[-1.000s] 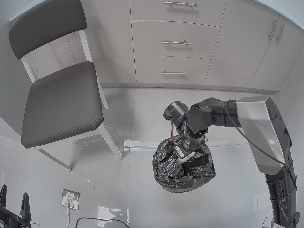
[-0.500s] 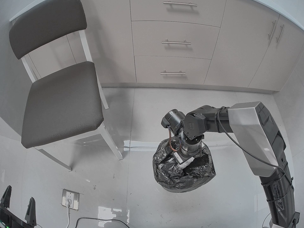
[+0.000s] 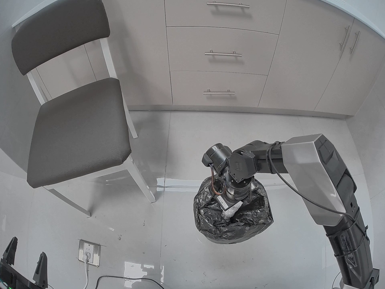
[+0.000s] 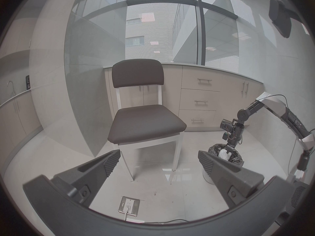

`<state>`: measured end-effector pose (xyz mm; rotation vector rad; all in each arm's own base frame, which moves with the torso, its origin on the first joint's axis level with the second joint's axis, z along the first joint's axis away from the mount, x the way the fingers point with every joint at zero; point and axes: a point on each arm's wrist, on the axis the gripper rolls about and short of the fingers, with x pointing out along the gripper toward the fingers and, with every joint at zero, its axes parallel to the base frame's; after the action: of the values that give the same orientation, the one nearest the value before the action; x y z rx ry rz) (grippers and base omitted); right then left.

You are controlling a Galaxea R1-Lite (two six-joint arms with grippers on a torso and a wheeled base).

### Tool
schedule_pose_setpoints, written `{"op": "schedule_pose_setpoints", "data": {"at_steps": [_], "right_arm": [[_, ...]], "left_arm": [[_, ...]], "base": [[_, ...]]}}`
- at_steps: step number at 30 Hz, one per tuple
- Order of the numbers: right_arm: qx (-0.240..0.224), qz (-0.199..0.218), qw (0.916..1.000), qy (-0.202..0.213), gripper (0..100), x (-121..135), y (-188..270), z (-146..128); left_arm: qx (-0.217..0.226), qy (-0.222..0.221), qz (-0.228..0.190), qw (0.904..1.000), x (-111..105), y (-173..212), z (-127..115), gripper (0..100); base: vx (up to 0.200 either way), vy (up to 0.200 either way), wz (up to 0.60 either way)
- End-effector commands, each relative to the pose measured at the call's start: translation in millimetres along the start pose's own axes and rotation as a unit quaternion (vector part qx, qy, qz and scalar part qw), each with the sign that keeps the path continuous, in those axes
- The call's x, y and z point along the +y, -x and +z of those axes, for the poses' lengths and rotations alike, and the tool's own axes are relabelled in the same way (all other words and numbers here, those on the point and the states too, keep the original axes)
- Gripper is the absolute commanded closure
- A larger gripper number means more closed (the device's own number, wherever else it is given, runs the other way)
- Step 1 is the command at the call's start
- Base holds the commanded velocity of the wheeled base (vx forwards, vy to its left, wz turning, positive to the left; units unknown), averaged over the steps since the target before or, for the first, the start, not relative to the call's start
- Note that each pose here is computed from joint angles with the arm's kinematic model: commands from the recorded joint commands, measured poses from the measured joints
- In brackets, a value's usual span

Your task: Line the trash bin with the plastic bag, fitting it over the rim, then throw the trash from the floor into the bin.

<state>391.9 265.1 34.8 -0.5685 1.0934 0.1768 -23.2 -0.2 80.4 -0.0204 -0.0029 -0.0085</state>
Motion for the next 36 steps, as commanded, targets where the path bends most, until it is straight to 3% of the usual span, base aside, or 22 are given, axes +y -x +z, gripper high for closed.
{"op": "schedule_pose_setpoints", "data": {"at_steps": [1, 26, 36], "right_arm": [[-0.002, 0.0, 1.0, -0.001, 100, 1, -5, 0], [-0.006, -0.005, 1.0, -0.005, 100, -2, -5, 1], [-0.029, -0.007, 0.9996, 0.0, 100, -13, 17, 7]], "left_arm": [[0.002, -0.005, 0.0, 1.0, 0, 0, -5, 0], [0.002, -0.009, 0.0, 1.0, 0, 0, -5, 0], [0.002, -0.009, 0.0, 1.0, 0, 0, -5, 0]], "base": [[0.0, 0.0, 0.0], [0.0, 0.0, 0.0], [0.0, 0.0, 0.0]]}}
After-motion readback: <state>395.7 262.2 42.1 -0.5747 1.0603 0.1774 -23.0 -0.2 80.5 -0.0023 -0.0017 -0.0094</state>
